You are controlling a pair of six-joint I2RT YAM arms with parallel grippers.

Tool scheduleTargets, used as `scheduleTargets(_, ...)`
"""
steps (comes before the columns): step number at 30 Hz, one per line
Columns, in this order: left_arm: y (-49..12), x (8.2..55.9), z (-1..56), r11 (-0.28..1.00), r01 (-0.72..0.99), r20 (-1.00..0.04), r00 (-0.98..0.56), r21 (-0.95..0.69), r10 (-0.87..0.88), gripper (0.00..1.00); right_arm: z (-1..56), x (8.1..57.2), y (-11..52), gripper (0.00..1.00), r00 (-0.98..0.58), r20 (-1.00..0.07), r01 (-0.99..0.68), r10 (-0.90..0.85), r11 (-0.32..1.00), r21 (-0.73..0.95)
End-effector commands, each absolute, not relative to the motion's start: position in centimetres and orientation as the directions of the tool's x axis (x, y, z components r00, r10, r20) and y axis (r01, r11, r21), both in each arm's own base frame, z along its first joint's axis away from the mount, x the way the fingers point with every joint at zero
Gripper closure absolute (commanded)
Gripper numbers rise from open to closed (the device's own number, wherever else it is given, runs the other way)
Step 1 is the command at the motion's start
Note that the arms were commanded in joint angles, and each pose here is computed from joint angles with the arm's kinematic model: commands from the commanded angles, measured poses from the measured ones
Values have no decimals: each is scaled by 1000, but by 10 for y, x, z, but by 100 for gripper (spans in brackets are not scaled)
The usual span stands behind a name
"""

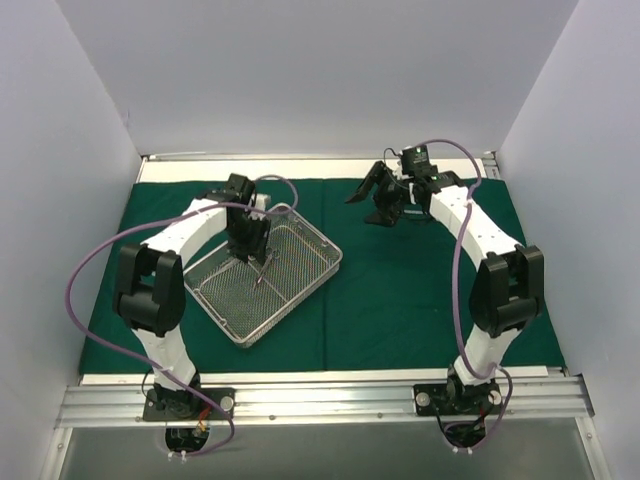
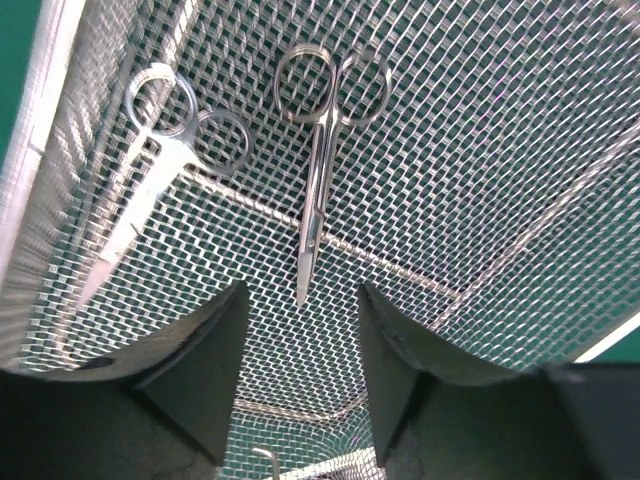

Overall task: Open and lay out the surgical kit
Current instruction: Pick up the medical item from the container.

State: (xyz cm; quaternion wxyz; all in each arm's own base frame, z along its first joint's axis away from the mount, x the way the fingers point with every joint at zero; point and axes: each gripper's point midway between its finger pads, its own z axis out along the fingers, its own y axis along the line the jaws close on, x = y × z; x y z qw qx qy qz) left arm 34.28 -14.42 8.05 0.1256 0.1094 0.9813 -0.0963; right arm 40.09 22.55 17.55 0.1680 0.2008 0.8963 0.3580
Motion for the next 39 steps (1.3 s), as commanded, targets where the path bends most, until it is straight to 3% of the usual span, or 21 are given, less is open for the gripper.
scheduleTargets(1,-149,335,83,958,227,-299,-939,-175,168,43,203,396,216,31,-837,-204,215,508,647,732)
scheduleTargets(25,-142,315,15,975,185,-140,-976,-126,167,43,197,393,213,31,-830,-191,231,524,634,738)
scheduleTargets(29,-139,305,-3,978,172,-95,-982,-120,161,46,195,393,213,32,-830,-187,235,526,634,737)
scheduleTargets(34,-137,302,-14,981,172,-80,-983,-94,164,58,192,393,213,32,-833,-187,237,521,640,731)
scheduleTargets(39,-142,299,-25,985,164,-55,-985,-49,161,58,192,395,213,32,-832,-192,234,521,643,730)
